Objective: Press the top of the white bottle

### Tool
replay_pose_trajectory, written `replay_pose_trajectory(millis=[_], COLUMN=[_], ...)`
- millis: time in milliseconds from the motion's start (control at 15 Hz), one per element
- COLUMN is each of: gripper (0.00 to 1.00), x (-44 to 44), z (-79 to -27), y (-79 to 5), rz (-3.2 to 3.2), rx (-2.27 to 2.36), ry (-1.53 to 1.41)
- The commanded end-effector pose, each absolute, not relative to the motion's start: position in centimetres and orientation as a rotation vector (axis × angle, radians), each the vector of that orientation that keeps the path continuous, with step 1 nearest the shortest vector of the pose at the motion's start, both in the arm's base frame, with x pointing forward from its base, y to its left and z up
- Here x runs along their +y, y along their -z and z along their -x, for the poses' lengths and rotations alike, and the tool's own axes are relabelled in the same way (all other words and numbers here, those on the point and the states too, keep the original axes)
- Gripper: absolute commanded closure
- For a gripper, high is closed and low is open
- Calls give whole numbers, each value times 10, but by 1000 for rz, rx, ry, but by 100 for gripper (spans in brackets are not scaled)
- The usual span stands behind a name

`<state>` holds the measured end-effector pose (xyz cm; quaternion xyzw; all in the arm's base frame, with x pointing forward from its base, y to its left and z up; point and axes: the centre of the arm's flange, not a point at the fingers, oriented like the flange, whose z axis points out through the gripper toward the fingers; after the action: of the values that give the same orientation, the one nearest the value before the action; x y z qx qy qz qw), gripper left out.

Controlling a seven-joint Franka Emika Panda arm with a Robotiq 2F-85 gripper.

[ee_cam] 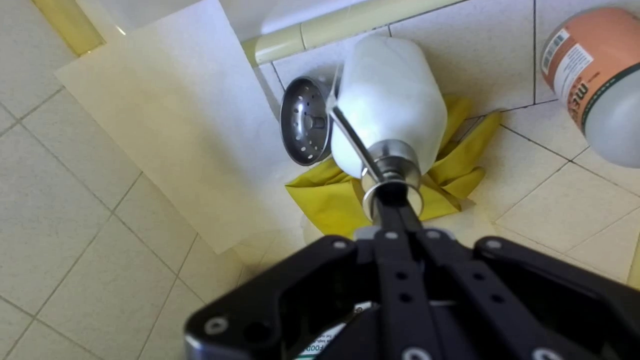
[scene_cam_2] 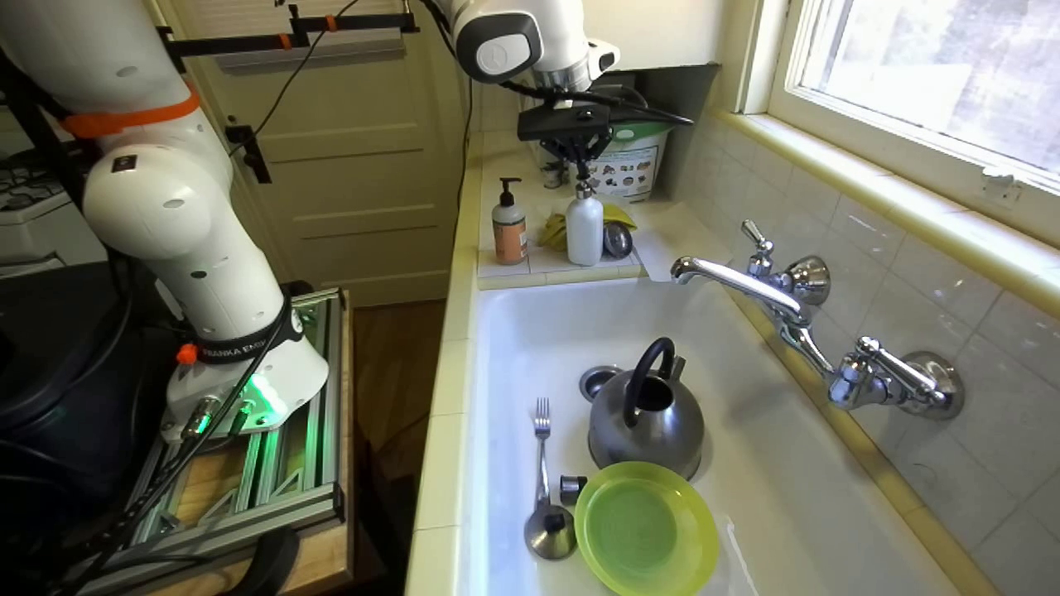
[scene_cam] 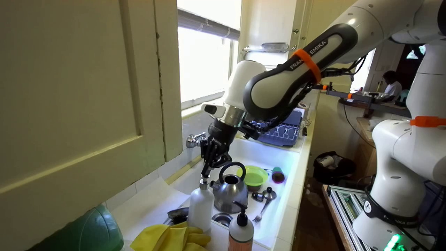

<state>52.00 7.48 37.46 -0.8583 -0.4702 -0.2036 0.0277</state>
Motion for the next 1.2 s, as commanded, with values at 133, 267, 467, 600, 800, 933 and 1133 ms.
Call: replay_pose_trajectory(millis=[133, 267, 467, 600, 800, 933, 1133], gripper=[100, 100, 100, 100, 100, 100, 100], x=[82, 84, 85, 84, 83, 82, 80], z=[-520, -522, -524, -526, -528, -529, -531], y=[-338, -339, -341, -344, -351, -355, -363], rz=[2581, 2564, 2544, 2535, 2525, 2524, 2526], rx=[-1411, -1383, -1359, -1337, -1304, -1290, -1271], ry=[585, 611, 645, 665, 689, 704, 722])
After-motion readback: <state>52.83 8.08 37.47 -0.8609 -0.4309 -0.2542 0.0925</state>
